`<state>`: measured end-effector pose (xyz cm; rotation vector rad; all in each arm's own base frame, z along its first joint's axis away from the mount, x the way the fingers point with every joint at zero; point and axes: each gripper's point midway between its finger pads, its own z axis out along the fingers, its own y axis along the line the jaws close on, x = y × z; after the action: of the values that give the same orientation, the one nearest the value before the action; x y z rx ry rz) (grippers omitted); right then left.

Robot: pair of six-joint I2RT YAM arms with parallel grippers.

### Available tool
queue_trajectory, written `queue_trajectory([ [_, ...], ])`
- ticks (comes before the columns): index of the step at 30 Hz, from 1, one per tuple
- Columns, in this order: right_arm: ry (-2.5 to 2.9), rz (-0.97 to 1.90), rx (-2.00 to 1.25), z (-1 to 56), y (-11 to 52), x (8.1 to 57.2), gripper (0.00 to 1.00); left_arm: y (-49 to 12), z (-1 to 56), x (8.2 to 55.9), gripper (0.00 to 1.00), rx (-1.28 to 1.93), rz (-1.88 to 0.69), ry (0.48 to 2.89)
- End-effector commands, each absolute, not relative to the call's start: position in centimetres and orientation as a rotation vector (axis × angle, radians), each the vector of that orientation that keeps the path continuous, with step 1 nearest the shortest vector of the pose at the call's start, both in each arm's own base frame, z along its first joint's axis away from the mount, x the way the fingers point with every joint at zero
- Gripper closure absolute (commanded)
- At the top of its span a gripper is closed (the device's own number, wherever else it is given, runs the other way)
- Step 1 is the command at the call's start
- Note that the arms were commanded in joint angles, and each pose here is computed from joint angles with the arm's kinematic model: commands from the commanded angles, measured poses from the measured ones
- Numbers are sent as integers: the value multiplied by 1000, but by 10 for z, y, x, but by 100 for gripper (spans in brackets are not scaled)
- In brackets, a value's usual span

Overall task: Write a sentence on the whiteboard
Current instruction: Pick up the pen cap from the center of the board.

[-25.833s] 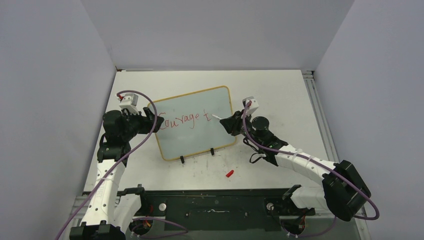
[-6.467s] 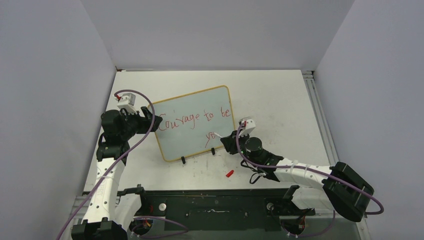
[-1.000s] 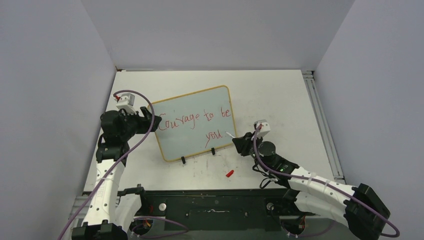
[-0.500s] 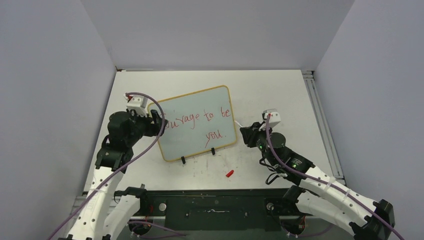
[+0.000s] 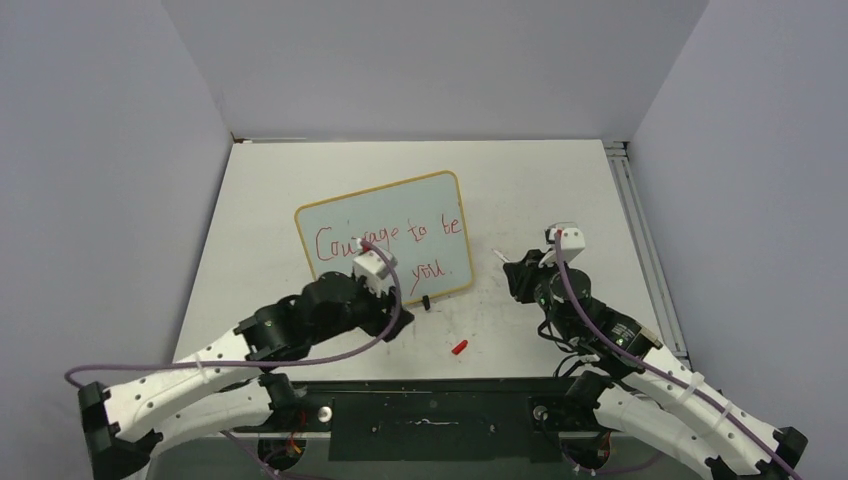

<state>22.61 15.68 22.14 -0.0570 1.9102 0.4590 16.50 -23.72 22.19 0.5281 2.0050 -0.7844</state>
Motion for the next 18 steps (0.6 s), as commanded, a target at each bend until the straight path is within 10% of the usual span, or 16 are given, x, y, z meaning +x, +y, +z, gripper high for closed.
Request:
queue_trajectory([
  [1, 1899, 413, -8, 233, 143, 227, 94, -274, 204, 154, 45, 465, -823, 2000],
  [18, 1913, 363, 15, 228, 130, 222, 94, -370, 84, 108, 47, 804, -681, 2171],
])
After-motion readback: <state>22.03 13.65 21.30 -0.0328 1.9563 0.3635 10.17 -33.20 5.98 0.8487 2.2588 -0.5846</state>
